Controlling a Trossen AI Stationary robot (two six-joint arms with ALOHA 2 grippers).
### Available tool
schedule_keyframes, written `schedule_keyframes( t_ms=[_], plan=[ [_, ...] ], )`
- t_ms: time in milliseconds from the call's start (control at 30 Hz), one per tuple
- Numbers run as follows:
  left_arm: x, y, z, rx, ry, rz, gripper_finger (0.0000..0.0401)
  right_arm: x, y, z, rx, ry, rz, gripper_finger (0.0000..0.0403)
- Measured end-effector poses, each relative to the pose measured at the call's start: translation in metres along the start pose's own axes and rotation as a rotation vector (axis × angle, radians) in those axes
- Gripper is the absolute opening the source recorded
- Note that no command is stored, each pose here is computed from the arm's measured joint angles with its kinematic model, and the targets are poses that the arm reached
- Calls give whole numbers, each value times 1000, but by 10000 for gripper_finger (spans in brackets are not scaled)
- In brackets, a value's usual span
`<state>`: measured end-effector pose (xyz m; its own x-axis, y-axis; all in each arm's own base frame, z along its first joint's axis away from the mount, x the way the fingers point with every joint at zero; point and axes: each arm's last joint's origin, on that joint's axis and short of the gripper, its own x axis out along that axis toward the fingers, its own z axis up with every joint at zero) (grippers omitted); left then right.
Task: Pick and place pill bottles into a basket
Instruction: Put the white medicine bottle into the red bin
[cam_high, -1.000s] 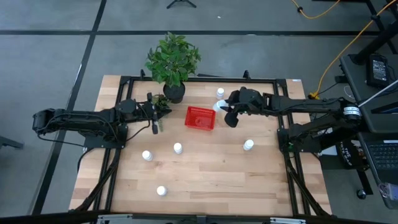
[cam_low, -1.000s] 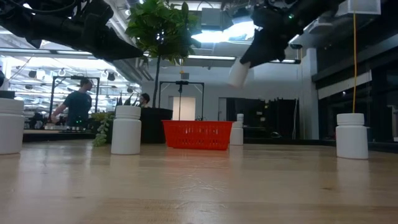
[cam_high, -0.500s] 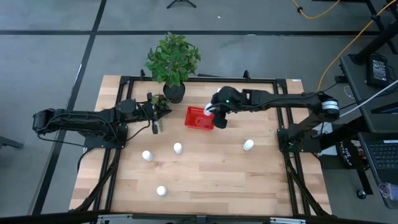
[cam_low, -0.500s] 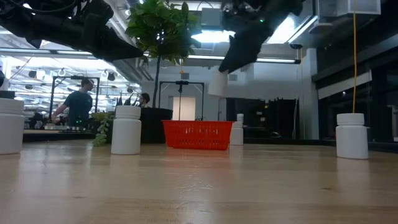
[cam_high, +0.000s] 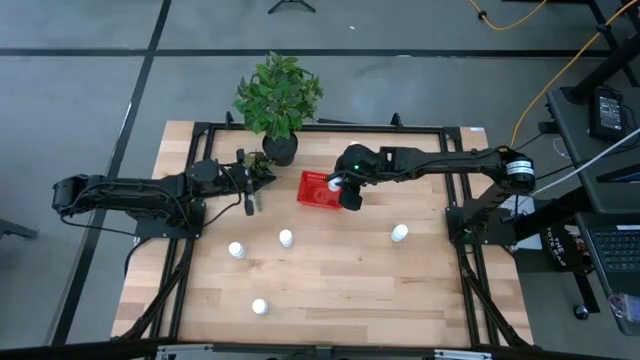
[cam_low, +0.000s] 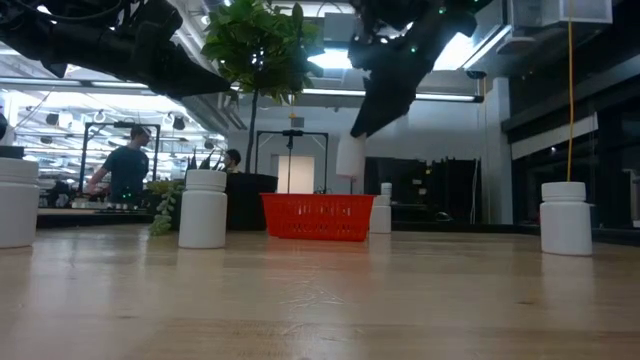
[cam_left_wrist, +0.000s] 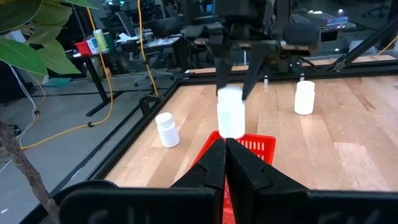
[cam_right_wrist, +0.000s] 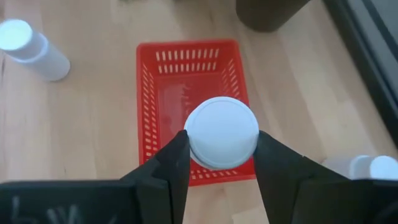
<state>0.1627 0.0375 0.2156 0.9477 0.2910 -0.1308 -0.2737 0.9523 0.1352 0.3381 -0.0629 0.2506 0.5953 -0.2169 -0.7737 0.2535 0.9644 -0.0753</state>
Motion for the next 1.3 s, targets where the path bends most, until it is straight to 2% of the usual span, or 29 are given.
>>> schedule_keyframes(
  t_ms=[367,633,967,1300],
  plan=[
    [0,0,0,0,1,0,9,31,2,-8,-31,76,-3,145],
    [0,0,0,-11,4,-1,8,36,-12,-6,2,53,3,145],
    [0,0,-1,-15,9,-1,13,36,-11,-7,-16,55,25,144],
    [0,0,-1,-60,9,-2,13,49,-10,-28,-12,34,26,144]
  ],
)
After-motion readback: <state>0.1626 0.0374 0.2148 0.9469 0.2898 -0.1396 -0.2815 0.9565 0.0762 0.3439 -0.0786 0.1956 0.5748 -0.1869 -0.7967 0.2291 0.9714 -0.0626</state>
